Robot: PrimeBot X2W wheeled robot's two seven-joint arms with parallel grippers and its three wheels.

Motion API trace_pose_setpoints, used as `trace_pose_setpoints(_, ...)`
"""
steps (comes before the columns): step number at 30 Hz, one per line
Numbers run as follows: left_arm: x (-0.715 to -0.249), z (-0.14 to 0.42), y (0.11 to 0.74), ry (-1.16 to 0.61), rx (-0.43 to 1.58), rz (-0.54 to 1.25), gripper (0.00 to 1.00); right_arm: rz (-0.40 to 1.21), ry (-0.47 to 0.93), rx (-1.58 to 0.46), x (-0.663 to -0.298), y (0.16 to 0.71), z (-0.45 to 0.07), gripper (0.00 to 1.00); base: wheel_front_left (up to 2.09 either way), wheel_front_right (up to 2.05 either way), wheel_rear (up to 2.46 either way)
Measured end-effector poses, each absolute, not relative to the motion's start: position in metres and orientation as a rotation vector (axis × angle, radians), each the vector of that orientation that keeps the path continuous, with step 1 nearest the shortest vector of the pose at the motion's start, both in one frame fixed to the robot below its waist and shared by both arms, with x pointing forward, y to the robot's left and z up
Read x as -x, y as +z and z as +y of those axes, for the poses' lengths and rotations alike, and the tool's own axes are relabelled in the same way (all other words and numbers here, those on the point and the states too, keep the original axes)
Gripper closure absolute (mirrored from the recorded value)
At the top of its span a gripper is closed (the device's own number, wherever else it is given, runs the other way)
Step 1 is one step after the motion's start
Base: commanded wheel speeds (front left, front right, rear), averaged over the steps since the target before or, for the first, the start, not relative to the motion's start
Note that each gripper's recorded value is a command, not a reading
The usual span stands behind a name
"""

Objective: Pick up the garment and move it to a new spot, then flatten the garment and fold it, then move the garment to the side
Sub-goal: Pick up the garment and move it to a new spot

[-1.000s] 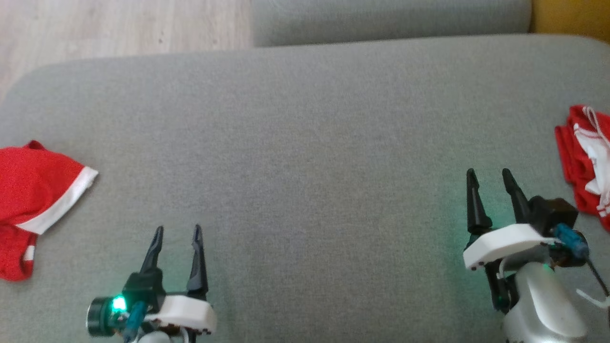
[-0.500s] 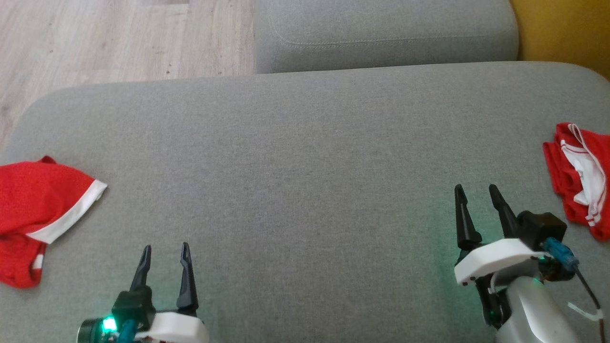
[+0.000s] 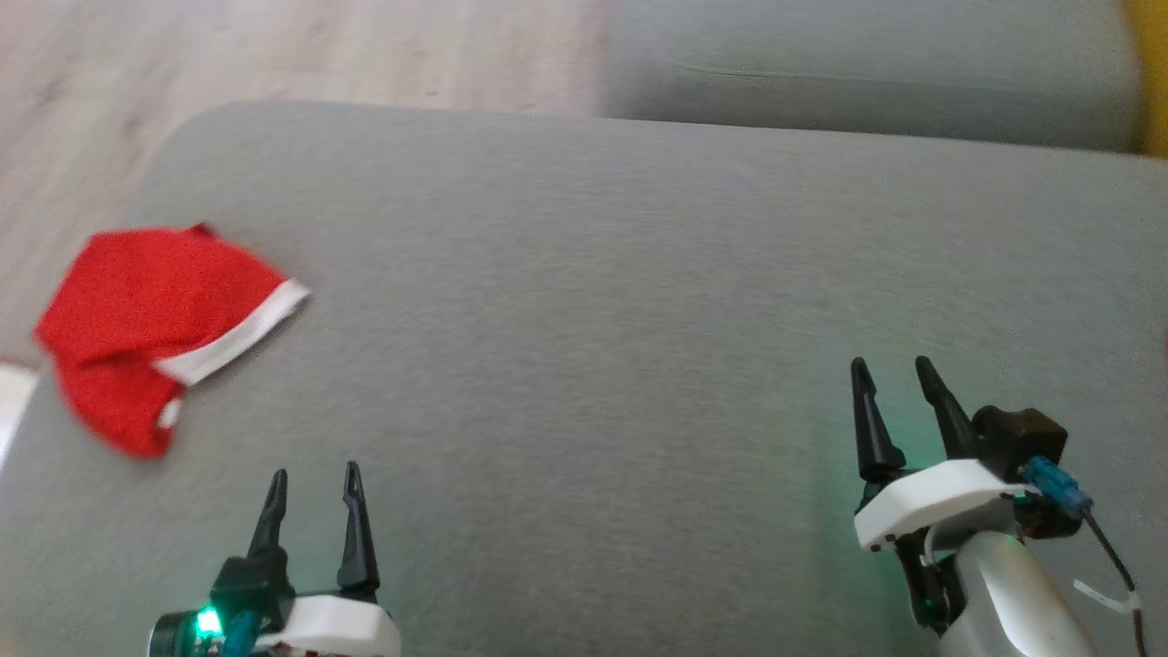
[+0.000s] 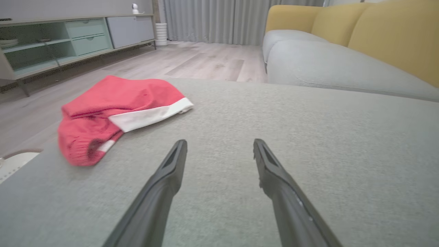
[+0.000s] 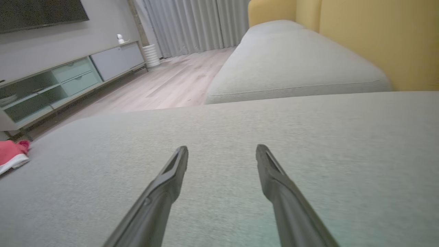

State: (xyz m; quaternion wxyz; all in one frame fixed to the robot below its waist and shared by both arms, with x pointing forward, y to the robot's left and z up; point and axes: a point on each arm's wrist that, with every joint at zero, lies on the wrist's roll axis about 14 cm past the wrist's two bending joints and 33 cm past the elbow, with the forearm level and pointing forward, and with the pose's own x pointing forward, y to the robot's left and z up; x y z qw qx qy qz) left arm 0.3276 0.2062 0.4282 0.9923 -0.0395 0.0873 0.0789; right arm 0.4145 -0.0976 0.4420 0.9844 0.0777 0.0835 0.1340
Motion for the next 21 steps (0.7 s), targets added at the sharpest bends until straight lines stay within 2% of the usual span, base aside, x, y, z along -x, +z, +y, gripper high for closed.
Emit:
trace_pose_setpoints(11,-0.256,0.296,0.428,0.488,0.077,0.175,0.0,0.21,0.559,-0.161,-0.418,0.436,0.011,0.0,0.0,0.0,0.0)
trace_pose_setpoints(16,-0.236,0.321,0.424,0.582,0.077,0.194,0.0,0.235,0.615,-0.16,-0.416,0.428,0.03,0.0,0.0,0.0,0.0)
trace_pose_setpoints(21,-0.248,0.34,0.424,0.625,0.057,0.206,0.0,0.247,0.609,-0.155,-0.427,0.418,0.028,0.0,0.0,0.0,0.0)
